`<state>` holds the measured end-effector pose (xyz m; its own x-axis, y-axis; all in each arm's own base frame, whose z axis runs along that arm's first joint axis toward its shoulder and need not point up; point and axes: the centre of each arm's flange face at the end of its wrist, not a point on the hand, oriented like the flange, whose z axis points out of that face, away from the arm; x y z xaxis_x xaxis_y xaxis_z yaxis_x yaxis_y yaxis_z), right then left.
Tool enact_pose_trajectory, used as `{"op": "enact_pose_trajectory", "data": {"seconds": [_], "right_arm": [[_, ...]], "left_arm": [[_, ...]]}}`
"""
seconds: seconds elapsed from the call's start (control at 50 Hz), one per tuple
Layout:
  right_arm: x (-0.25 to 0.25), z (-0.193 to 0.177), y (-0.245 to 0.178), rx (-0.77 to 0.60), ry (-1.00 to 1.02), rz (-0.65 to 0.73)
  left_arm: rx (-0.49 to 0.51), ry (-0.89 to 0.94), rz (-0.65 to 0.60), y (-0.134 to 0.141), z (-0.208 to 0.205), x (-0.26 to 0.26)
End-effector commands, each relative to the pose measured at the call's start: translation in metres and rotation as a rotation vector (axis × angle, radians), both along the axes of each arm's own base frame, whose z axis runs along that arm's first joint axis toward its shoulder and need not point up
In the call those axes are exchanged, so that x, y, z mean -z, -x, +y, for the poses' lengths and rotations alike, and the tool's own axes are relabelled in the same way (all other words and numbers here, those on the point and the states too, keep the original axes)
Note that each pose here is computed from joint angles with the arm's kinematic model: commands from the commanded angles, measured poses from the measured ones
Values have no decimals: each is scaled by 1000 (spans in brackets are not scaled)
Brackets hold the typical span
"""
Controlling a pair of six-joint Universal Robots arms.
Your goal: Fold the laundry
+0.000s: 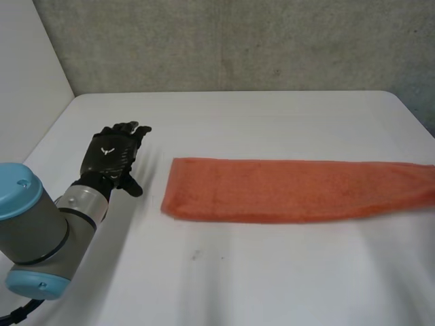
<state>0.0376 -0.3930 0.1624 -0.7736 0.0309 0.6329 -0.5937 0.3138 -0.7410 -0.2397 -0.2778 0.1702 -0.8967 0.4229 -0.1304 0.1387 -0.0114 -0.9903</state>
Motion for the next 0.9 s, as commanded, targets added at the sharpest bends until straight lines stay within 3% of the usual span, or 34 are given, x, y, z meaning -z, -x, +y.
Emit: {"op": "enact_pose_trajectory", "data": {"seconds": [0.02, 0.08, 0.12, 0.14, 0.18, 0.24, 0.28, 0.44, 0.5, 0.62, 0.66, 0.72, 0.76, 0.9], "right_arm": [[-47, 13, -117, -298, 158, -14], [-54, 21, -144, -368, 184, -33], [-62, 42, -203, -538, 226, -72], [-62, 42, -203, -539, 226, -72], [-55, 71, -266, -741, 251, -99], [-50, 90, -296, -847, 260, -113], [-38, 122, -338, -1024, 259, -135], [27, 182, -389, -1301, 89, -145], [47, 195, -390, -1328, 6, -130], [36, 192, -388, -1299, 22, -131], [2, 180, -380, -1224, 86, -161], [-11, 166, -367, -1146, 99, -187], [-24, 147, -338, -996, 80, -270], [-28, 134, -281, -773, -6, -416]], "left_arm": [[-3, 5, 2, -1, 0, -2], [-6, 6, 4, -1, -1, -3], [-8, 8, 4, -2, -1, -3], [-8, 7, 2, -2, -1, -3], [-9, 11, 5, -2, -1, -5], [-12, 17, 9, -3, -1, -7], [-17, 17, 9, -3, -1, -7], [-45, 17, 10, -5, -2, -7], [-45, 17, 10, -5, -2, -7], [-29, 18, 11, -2, 0, -9], [-22, 26, 14, 0, 1, -11], [-3, 44, 23, 5, 2, -17], [23, 59, 29, 12, 6, -21], [177, 117, 55, 61, 29, -36]]}}
